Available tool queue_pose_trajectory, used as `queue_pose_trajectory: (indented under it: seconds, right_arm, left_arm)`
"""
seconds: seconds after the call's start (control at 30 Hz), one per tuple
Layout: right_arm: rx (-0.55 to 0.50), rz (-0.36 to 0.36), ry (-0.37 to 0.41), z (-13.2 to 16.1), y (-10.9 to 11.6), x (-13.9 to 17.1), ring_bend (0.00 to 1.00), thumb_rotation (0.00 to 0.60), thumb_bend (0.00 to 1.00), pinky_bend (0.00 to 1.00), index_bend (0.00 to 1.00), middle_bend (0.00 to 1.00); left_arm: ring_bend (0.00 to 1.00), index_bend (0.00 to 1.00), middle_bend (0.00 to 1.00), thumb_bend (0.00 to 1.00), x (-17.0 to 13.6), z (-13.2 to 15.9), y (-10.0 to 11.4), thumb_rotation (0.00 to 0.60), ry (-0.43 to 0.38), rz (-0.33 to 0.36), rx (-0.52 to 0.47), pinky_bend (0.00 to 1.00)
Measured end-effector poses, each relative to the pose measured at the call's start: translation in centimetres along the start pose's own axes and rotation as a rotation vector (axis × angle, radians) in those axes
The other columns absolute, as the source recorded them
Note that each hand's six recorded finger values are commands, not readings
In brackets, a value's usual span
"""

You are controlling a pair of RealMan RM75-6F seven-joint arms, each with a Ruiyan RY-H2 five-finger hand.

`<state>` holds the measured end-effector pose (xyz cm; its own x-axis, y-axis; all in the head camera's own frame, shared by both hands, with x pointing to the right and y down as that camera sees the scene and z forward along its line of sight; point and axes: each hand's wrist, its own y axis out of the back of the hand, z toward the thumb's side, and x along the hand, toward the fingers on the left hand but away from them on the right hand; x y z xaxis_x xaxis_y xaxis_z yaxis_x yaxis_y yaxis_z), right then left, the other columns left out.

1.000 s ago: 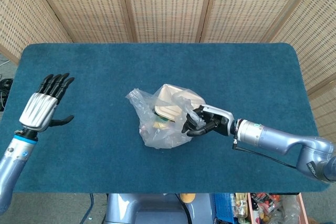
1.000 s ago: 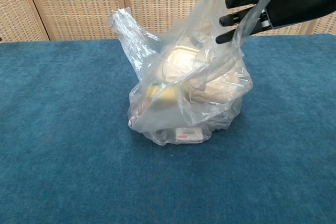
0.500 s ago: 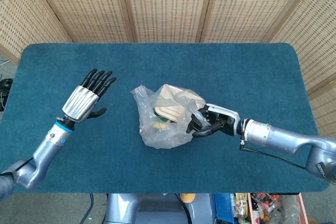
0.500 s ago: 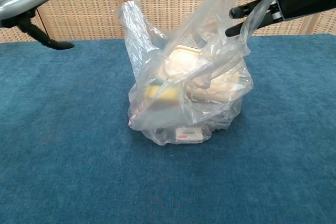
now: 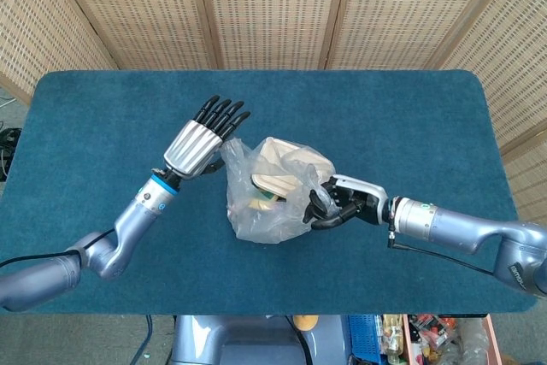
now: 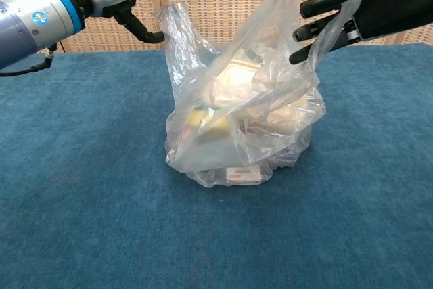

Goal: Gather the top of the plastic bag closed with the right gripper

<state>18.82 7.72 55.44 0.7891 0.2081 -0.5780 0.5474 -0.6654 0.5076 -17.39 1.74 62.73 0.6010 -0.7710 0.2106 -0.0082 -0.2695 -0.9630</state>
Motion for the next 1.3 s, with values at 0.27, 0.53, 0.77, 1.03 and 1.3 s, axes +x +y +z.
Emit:
queue_pose_trajectory:
  seconds: [0.27, 0.53, 0.77, 1.03, 1.3]
  right_arm:
    - [0.019, 0.016, -0.004, 0.0, -0.2, 0.0, 0.44, 0.600, 0.00, 0.30, 0.73, 0.75]
    - [0.044, 0.026, -0.015, -0.1, -0.7, 0.1, 0.44, 0.600, 0.00, 0.30, 0.73, 0.75]
    - [0.045, 0.022, -0.021, -0.4, -0.6, 0.0, 0.44, 0.600, 0.00, 0.30, 0.73, 0.75]
    - [0.035, 0.012, -0.025, -0.8, -0.2, 0.0, 0.44, 0.600, 0.00, 0.30, 0.73, 0.75]
    - [-0.004, -0.040, 0.021, -1.0, 0.9, 0.1, 0.42, 0.600, 0.00, 0.30, 0.73, 0.75]
  left_arm:
    - [0.00, 0.21, 0.00, 0.38, 1.7, 1.8, -1.3, 0.600, -0.018, -0.086, 0.016, 0.05]
    - [0.00, 0.35, 0.00, 0.39, 2.1, 3.3, -1.8, 0.600, -0.033, -0.098, -0.074, 0.07]
    - [0.00, 0.47, 0.00, 0.41, 2.3, 4.1, -1.0, 0.600, -0.035, -0.053, -0.188, 0.08]
    - [0.00, 0.72, 0.00, 0.45, 2.3, 4.4, 0.9, 0.600, -0.034, 0.066, -0.303, 0.09]
    - [0.00, 0.76, 0.00, 0.45, 1.6, 4.2, 3.1, 0.600, -0.064, 0.182, -0.310, 0.10]
